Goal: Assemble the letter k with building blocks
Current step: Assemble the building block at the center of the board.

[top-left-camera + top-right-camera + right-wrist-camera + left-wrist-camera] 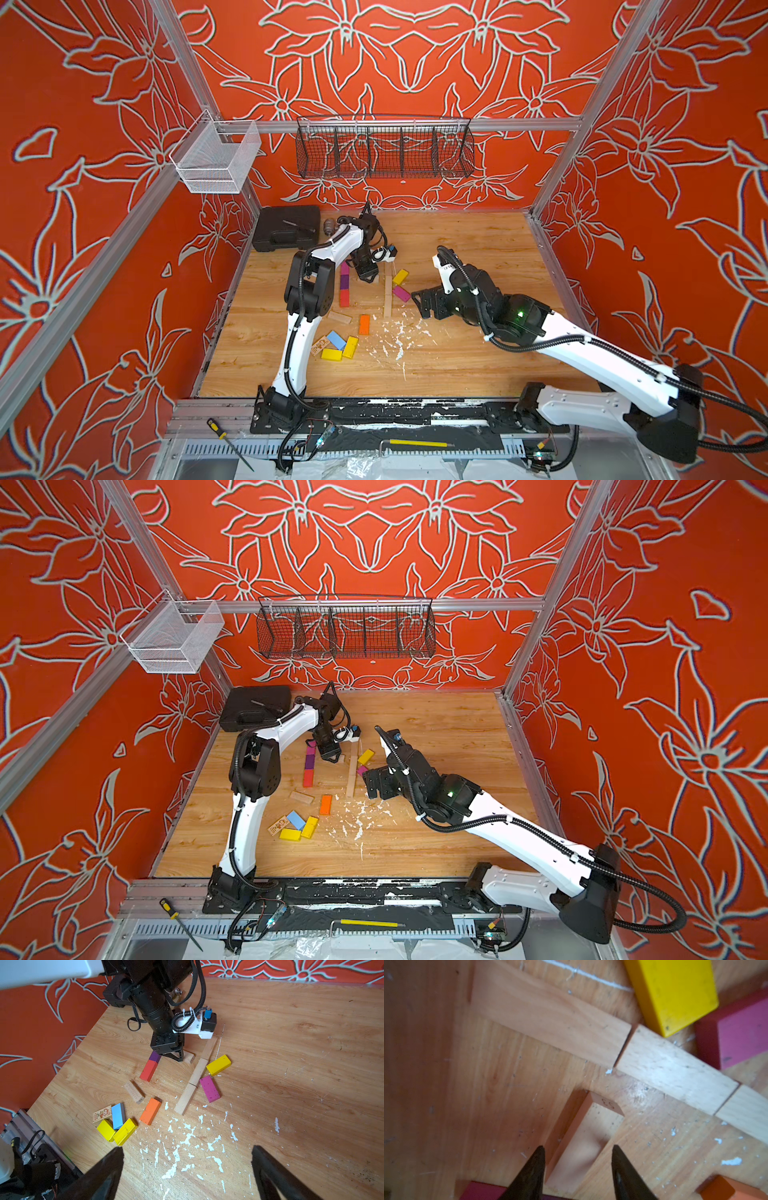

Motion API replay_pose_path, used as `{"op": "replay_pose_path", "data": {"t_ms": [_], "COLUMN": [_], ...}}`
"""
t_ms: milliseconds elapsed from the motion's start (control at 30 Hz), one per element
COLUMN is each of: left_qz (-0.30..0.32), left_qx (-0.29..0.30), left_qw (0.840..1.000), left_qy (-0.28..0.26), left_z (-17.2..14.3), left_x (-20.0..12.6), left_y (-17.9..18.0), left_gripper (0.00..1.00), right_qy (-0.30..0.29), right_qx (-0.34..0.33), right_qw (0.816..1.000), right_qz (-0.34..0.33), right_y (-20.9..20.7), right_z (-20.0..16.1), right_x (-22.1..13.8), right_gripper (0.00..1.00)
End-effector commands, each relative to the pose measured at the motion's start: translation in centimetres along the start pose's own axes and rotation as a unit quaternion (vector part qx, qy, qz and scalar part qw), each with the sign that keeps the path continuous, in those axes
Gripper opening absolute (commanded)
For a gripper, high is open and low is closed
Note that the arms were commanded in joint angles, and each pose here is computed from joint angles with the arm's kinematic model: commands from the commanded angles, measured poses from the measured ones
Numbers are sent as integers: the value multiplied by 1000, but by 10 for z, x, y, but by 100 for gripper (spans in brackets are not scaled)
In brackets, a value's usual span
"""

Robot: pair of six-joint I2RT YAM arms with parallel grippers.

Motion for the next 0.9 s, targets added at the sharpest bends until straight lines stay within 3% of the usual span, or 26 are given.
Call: {"op": "replay_pose_path", "data": {"t_ms": [0, 300, 867], "left_qz": [-21, -17, -13], "left_qx": [6, -4, -48], "left_qw": [1000, 999, 998], "left_qy": [21, 32, 50], "left_z": [-6, -11, -25], "left_x": [9, 11, 6], "left_y": [0, 1, 5], "left_gripper": [44, 34, 26], "right_qy": [-13, -18, -11], "right_qx": [14, 13, 18], "right_qw": [1000, 1000, 1000], "right_qz": [-3, -3, 7], "right_y": [1, 2, 3], "right_z": [10, 12, 10], "right_x": [-5, -8, -6], "right_gripper": [98, 98, 98]}}
Point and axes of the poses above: each gripper's point midway between its finger pads, its own x axis out along the fingers, its own y axis along the line the jaws close on, z = x × y, the point moved 10 cm from there along -x, back along the fingers, and after that the axes turned 3 degrees about x, right-handed, at the moved point
